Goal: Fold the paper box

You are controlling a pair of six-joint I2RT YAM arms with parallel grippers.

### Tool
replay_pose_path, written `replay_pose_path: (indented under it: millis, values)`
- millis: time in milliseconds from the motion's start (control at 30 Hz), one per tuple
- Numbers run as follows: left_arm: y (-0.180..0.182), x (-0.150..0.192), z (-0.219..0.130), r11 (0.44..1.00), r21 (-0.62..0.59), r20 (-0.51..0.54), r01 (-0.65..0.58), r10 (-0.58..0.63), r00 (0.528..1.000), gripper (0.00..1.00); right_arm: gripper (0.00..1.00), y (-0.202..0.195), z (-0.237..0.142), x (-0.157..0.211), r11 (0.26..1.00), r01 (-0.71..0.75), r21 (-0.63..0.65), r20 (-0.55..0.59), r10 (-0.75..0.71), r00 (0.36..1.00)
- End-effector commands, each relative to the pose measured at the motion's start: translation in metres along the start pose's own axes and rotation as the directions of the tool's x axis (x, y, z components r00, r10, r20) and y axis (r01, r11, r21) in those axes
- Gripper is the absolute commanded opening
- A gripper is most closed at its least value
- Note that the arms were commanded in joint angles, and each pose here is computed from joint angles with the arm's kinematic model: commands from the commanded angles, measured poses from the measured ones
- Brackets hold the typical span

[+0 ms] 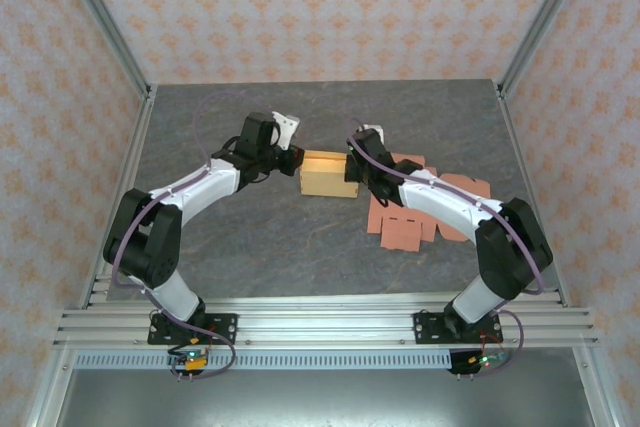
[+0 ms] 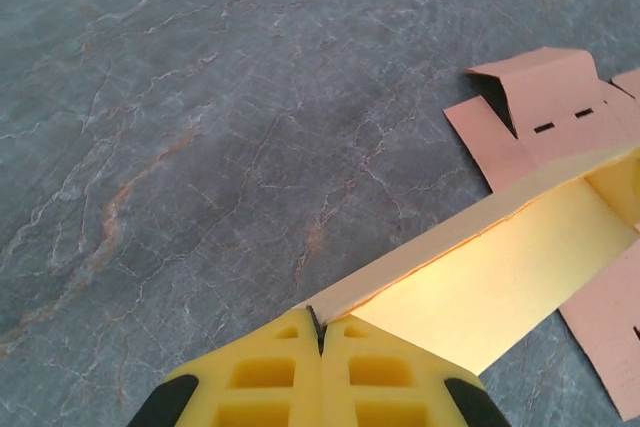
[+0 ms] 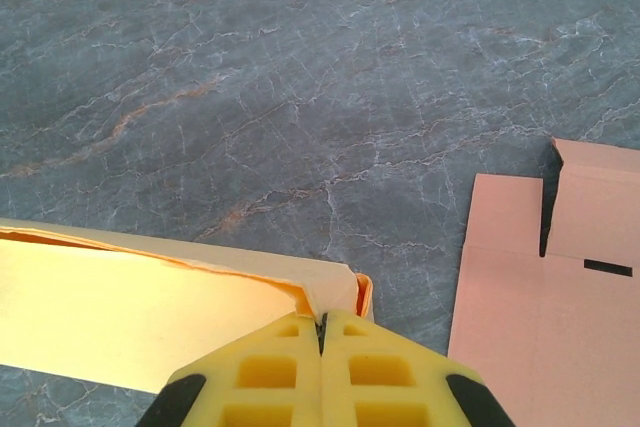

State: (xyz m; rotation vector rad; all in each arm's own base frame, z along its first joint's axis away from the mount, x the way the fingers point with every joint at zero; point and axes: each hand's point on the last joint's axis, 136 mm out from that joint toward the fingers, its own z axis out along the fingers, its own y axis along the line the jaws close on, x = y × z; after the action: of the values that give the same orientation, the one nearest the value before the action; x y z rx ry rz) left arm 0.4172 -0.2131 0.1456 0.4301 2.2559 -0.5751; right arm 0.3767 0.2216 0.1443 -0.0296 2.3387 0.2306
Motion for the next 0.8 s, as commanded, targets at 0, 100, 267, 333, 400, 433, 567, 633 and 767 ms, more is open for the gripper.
replay_pose_path:
  millis: [0,100,267,333,400,433,567,633,767]
  values:
    - [-0.028,-0.022,-0.008,0.997,0.052,0.055,0.065,-0.068,0.996,0.00,0.00,0.017,0.002,0.006,0.999,-0.009,-0.045,-0.015,0.008,1.000]
    - [-0.030,-0.017,-0.002,0.992,0.056,0.039,0.114,-0.116,0.992,0.00,0.00,0.017,0.002,0.006,0.999,-0.007,-0.047,-0.016,0.006,1.000]
    - [-0.040,-0.016,0.001,0.988,0.068,0.033,0.142,-0.144,0.989,0.00,0.00,0.018,0.003,0.007,0.999,-0.010,-0.043,-0.018,0.009,1.000]
    - [-0.041,-0.017,0.001,0.984,0.066,0.023,0.166,-0.168,0.985,0.00,0.00,0.017,0.003,0.009,0.999,-0.006,-0.037,-0.019,0.005,1.000]
    - [-0.040,-0.020,-0.002,0.984,0.053,0.017,0.170,-0.171,0.985,0.00,0.00,0.017,0.003,0.009,0.999,-0.002,-0.035,-0.018,0.001,1.000]
    - [-0.039,-0.023,-0.004,0.984,0.044,0.023,0.171,-0.172,0.985,0.00,0.00,0.017,0.003,0.010,1.000,-0.001,-0.032,-0.018,0.000,1.000]
    - [-0.036,-0.023,-0.007,0.967,0.030,0.039,0.254,-0.256,0.966,0.00,0.00,0.014,0.003,0.011,1.000,-0.003,-0.022,-0.016,0.002,1.000]
    - [-0.038,-0.024,-0.007,0.951,0.054,0.052,0.304,-0.307,0.950,0.00,0.00,0.014,0.003,0.012,1.000,0.000,-0.019,-0.014,0.000,1.000]
    - [-0.038,-0.016,0.000,0.937,0.053,0.040,0.344,-0.346,0.937,0.00,0.00,0.016,0.003,0.015,1.000,0.003,-0.019,-0.009,-0.004,1.000]
